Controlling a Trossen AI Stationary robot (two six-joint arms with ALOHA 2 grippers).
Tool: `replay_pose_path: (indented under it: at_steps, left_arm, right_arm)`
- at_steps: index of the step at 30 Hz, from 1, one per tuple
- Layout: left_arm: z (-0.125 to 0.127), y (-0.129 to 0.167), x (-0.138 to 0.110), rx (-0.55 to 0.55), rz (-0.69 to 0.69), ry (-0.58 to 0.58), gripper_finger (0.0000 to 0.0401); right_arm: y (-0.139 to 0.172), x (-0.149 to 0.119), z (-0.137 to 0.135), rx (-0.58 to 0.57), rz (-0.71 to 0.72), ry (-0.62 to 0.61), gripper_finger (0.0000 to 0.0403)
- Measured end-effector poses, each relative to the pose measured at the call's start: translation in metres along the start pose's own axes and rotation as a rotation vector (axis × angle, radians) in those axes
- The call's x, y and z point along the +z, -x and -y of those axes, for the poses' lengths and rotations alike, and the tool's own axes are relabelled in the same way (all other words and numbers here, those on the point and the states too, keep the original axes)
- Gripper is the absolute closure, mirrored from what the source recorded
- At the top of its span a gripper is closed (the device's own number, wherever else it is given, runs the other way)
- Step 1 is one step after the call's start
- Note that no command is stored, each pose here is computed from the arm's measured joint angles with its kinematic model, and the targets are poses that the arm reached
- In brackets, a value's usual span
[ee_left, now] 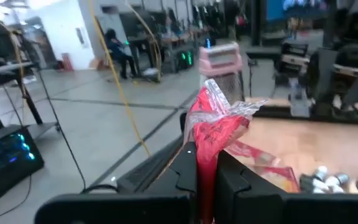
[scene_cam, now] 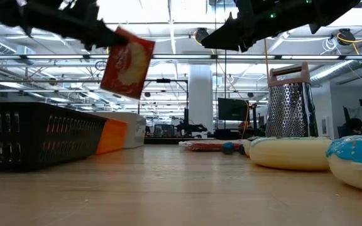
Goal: Pick & Place Food Item
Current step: Put the bottom right red popcorn bag into the gray bin
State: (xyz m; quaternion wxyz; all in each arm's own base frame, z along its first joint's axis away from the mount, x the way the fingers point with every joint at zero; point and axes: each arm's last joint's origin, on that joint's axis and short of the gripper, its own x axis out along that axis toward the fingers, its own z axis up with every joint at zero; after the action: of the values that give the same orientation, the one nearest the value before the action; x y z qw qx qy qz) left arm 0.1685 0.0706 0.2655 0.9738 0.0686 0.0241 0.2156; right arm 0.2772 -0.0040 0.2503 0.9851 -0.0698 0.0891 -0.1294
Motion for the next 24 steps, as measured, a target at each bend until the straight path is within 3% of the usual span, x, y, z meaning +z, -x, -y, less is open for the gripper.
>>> replay_pose_path:
  at_steps: [11, 24]
  left_arm:
    - [-0.010, 0.024, -0.079, 0.020, 0.059, 0.207, 0.0391]
    - [-0.006, 0.022, -0.103, -0.031, -0.044, 0.266, 0.0390]
  right_arm:
    - [0.000, 0.000, 0.000, -0.001, 0.000, 0.002, 0.0313]
    - [-0.001, 0.000, 0.002, -0.010, 0.002, 0.001, 0.0314]
